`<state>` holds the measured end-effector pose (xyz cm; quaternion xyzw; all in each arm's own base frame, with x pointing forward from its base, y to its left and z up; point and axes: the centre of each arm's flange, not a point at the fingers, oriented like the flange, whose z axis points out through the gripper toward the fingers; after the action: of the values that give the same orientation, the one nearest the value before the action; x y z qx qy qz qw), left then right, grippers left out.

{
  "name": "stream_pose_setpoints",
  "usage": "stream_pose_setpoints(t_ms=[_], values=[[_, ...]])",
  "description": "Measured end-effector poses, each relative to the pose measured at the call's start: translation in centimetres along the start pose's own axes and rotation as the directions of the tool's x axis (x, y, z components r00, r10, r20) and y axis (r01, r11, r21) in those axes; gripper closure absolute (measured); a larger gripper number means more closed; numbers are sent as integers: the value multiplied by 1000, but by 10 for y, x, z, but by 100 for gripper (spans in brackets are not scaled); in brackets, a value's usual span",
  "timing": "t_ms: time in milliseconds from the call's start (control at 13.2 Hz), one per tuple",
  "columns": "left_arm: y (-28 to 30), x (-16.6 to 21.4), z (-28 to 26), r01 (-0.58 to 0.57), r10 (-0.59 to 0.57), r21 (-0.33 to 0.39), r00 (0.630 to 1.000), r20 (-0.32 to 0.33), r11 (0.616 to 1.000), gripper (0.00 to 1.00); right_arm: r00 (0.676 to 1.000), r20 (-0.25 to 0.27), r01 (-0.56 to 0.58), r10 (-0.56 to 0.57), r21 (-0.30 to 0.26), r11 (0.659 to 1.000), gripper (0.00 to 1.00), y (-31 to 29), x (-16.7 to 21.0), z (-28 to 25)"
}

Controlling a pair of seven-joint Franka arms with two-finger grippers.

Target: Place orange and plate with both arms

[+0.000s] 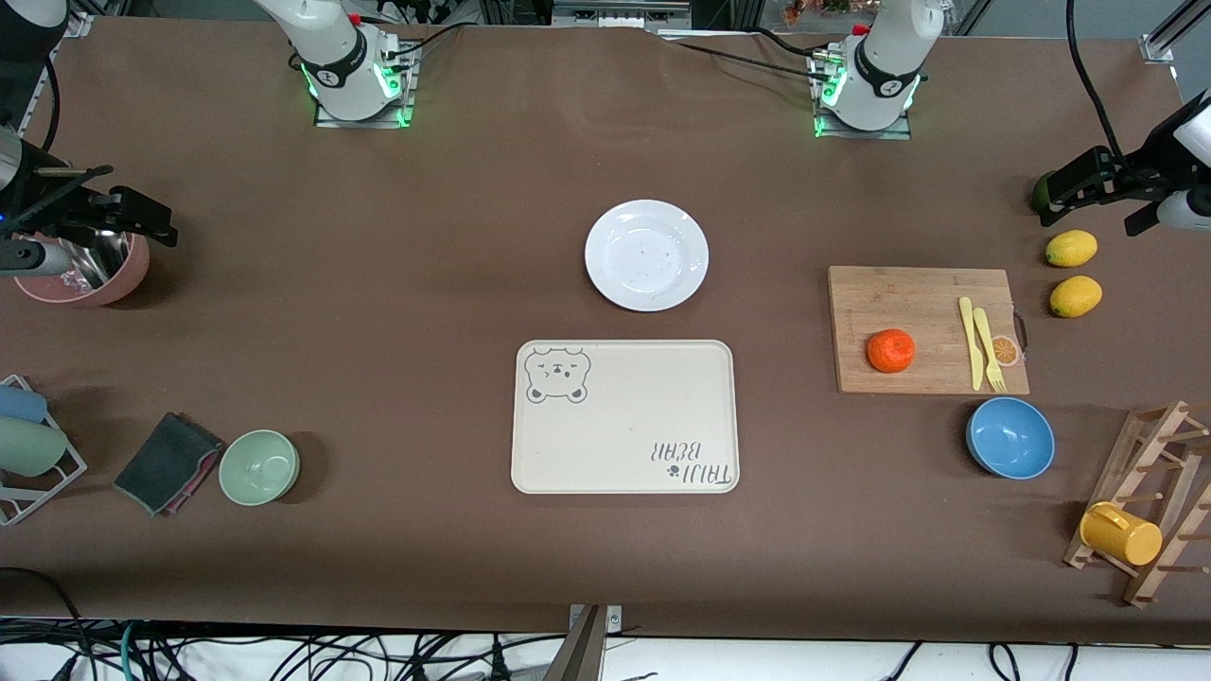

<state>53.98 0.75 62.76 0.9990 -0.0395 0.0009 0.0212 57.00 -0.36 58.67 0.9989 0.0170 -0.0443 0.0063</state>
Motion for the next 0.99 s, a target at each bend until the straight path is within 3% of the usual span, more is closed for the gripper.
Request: stream_pose_setpoints(t_ms=[608,987], values=[[0,0,0,0,0,0,1000,2,1000,0,1000,0,0,0,0,1000,0,0,0,0],[-2,-10,8,42,-41,-6,995,91,999,0,1000,0,0,0,0,1000,0,0,0,0]])
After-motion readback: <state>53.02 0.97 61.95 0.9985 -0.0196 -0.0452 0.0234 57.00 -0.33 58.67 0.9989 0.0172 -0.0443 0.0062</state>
